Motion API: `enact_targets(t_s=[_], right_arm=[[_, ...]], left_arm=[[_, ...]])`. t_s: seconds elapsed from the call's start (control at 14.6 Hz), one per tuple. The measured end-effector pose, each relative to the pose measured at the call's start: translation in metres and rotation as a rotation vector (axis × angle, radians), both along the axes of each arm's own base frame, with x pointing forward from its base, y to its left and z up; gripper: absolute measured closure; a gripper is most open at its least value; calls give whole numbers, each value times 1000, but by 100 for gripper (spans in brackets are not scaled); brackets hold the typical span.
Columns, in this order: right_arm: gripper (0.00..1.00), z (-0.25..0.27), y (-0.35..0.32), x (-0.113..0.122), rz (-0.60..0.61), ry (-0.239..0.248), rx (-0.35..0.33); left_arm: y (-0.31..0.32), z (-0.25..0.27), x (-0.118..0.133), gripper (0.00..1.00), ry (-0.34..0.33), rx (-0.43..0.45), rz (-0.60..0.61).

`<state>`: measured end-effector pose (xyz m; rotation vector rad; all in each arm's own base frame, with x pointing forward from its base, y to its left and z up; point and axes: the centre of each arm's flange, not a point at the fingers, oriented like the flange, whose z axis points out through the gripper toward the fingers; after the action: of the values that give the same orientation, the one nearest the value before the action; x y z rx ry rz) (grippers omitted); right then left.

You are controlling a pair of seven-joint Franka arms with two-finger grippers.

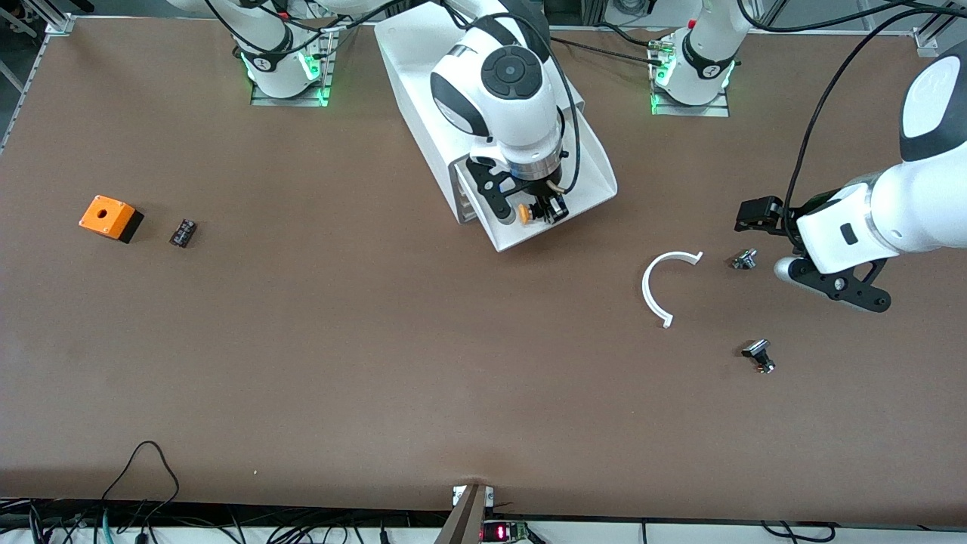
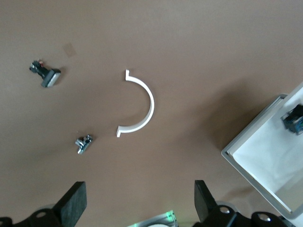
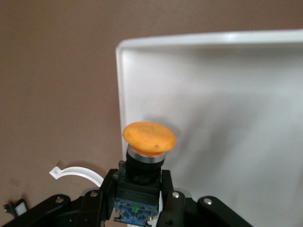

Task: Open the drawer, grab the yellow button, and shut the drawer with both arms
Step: 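Lift the orange button out with the right gripper while the left gripper returns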

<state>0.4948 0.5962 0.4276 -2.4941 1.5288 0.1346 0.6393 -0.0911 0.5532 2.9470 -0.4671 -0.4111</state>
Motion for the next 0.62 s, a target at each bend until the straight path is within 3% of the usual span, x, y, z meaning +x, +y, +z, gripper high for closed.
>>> enact_targets(t_s=[0.34,0.62], right_arm=[[59,57,-65,41,90,21,31],[59,85,-148,89,274,13,23]], left_arm=[[0,-3,0,0,23,71,200],[-34,-32,12,1,-37,60,356]])
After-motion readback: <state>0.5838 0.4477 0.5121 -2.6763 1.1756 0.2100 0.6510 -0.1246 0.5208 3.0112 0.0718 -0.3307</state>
